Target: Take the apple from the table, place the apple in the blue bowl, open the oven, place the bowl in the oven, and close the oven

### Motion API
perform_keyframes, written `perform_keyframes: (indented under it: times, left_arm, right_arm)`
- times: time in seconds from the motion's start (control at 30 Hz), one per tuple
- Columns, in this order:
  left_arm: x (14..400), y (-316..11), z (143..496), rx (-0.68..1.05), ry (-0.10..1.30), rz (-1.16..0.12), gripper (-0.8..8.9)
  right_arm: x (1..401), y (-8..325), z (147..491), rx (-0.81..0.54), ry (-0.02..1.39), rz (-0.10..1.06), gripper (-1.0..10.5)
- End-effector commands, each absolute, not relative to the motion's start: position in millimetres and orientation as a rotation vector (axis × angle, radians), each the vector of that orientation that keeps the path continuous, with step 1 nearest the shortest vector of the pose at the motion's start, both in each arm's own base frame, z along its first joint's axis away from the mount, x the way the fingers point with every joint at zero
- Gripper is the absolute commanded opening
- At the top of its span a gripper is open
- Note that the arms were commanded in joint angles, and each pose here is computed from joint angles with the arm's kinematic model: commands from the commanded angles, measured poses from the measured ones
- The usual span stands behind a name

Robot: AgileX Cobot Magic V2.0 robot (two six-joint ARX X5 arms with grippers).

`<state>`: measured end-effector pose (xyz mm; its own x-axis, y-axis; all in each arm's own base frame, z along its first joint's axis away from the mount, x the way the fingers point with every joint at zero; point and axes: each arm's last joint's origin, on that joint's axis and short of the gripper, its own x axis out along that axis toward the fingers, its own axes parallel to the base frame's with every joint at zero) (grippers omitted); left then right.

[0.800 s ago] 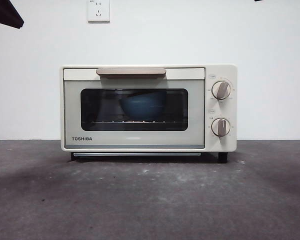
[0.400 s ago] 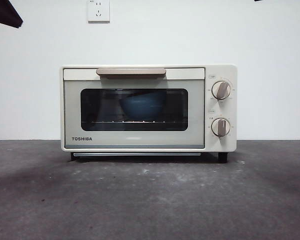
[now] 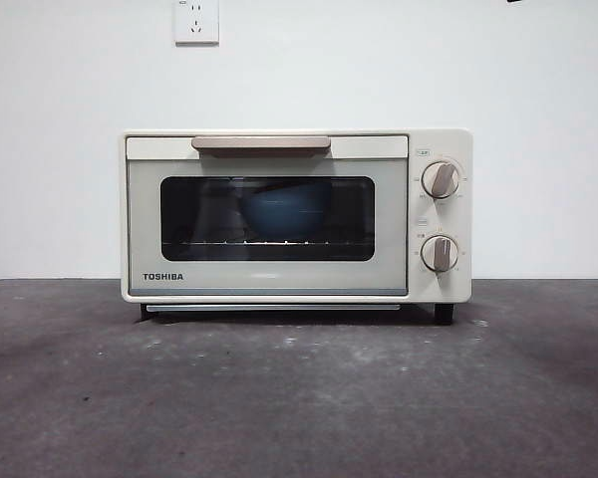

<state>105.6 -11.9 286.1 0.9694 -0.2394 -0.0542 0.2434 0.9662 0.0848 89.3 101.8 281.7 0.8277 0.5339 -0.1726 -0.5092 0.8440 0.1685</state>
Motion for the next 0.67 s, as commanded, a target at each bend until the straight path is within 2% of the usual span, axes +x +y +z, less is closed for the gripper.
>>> perform_keyframes:
  times: [0.03, 0.33, 0.67]
  left_arm:
    - [102, -8, 269, 0.109, -0.003, -0.204, 0.08]
    - [98, -5, 200, 0.055, 0.044, -0.177, 0.08]
    - [95, -5, 165, 0.029, 0.086, -0.177, 0.08]
  right_arm:
    - [89, 103, 284, 0.116, 0.204, 0.564, 0.0]
    - [89, 103, 284, 0.116, 0.204, 0.564, 0.0]
    - [89, 103, 284, 0.116, 0.204, 0.564, 0.0]
